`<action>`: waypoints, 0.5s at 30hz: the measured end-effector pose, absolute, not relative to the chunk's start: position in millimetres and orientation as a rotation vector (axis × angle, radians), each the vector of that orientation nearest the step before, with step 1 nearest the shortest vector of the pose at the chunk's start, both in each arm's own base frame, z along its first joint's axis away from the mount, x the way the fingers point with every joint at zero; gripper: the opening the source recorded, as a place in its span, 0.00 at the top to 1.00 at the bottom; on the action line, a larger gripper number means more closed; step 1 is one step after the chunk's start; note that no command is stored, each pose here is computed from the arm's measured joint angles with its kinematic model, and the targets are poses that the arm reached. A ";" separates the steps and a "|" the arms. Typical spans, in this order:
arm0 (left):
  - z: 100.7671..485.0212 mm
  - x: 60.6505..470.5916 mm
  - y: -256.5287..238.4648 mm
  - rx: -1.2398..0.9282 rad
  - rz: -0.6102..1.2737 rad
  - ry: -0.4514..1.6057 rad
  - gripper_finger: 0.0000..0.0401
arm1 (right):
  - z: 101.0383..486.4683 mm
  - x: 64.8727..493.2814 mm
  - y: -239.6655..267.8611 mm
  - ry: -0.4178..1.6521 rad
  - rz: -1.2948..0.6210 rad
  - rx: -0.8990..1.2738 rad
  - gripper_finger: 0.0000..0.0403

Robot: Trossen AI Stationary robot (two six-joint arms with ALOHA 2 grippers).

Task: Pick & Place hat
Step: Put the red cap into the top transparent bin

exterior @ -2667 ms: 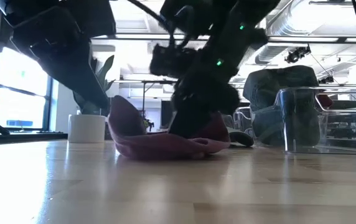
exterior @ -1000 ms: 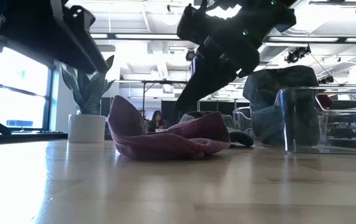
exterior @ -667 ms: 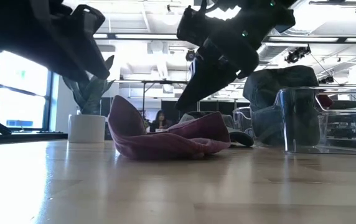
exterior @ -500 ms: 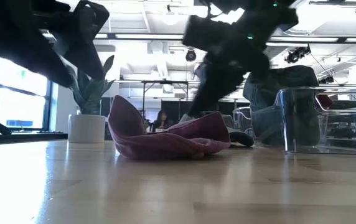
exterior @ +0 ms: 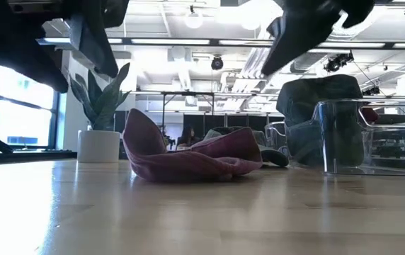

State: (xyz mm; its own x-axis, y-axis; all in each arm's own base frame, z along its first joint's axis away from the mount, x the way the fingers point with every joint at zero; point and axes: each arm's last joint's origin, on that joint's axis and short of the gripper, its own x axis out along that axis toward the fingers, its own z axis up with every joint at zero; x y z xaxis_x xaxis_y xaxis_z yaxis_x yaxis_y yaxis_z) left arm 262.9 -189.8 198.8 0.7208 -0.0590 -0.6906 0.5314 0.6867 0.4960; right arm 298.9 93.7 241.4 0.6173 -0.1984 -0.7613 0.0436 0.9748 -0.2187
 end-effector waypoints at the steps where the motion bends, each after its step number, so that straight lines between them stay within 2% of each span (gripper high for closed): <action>1: 199.1 263.3 -189.8 0.771 -0.370 0.689 0.55 | 245.0 296.2 96.4 0.880 -0.140 -0.194 0.98; 10: 175.9 296.5 -164.9 0.790 -0.386 0.728 0.55 | 247.4 282.7 113.0 0.914 -0.067 -0.210 0.98; 15: 156.8 306.0 -152.7 0.892 -0.317 0.795 0.55 | 244.1 274.3 120.3 0.972 -0.045 -0.192 0.98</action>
